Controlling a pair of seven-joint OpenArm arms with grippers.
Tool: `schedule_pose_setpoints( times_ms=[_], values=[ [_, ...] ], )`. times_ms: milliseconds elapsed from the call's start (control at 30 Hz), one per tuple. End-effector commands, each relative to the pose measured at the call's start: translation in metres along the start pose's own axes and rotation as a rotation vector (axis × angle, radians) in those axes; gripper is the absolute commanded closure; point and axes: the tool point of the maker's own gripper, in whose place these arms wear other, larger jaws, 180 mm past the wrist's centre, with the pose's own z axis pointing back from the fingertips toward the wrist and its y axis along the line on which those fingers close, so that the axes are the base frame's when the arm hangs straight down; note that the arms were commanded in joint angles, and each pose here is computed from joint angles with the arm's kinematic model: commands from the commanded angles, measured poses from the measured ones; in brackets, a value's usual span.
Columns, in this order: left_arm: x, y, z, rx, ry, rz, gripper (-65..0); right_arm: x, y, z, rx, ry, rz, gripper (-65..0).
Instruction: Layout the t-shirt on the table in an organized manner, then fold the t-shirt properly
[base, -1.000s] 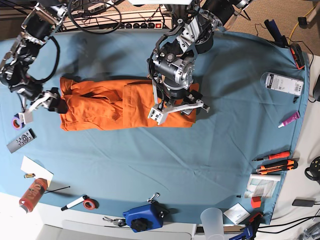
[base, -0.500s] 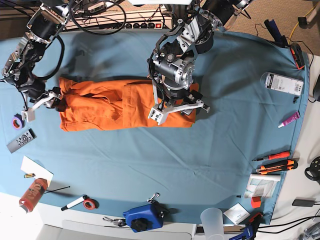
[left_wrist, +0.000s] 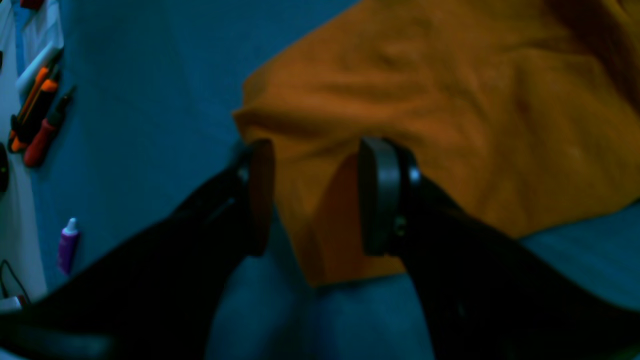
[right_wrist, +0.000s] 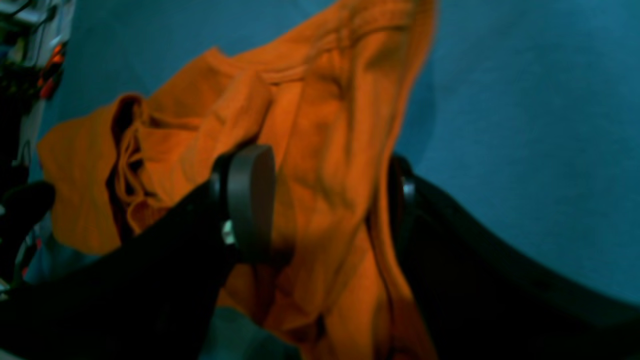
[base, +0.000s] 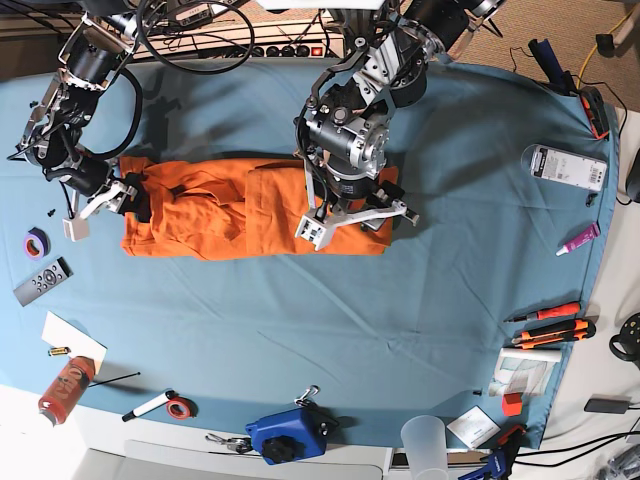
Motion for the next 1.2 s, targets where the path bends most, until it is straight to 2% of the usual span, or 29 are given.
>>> schedule_pose_setpoints(
  times_ms=[0, 100, 267, 400, 500, 633, 767, 867, 1000, 1167],
  values=[
    [0.017, 0.006, 0.004, 0.019, -0.056, 0.013, -28.3, -0.011, -0.004, 0.001, -0.028, 0.077, 0.017, -30.6],
    [0.016, 0.006, 0.004, 0.018, -0.055, 0.013, -28.3, -0.012, -0.005, 0.001, -0.034, 0.082, 0.022, -28.6],
    [0.014, 0.006, 0.004, 0.019, -0.045, 0.013, -28.3, -0.013, -0.012, 0.002, -0.07, 0.096, 0.037, 0.0],
    [0.012, 0.006, 0.004, 0.017, -0.035, 0.014, -28.3, 0.006, -0.035, 0.012, -0.19, 0.051, 0.11, 0.0],
    [0.011, -0.001, 0.004, -0.021, -0.03, 0.028, -28.3, 0.033, -0.052, 0.028, -0.28, 0.018, 0.188, 0.0],
    [0.01, -0.011, 0.005, -0.078, -0.023, 0.049, -28.3, 0.076, -0.064, 0.051, -0.359, -0.03, 0.26, 0.0],
    [0.014, -0.01, 0.012, -0.09, -0.036, 0.074, -27.5, 0.109, -0.068, 0.069, -0.421, -0.063, 0.293, 0.0],
    [0.019, -0.005, 0.024, -0.087, -0.072, 0.138, -24.3, 0.119, -0.056, 0.074, -0.43, -0.074, 0.338, 0.0],
    [0.018, 0.008, 0.032, -0.073, -0.09, 0.195, -24.0, 0.121, -0.026, 0.073, -0.431, -0.101, 0.414, 0.0],
    [-0.004, 0.045, 0.018, -0.019, -0.029, 0.3, -24.0, 0.11, 0.021, 0.07, -0.411, -0.154, 0.523, 0.0]
  ],
)
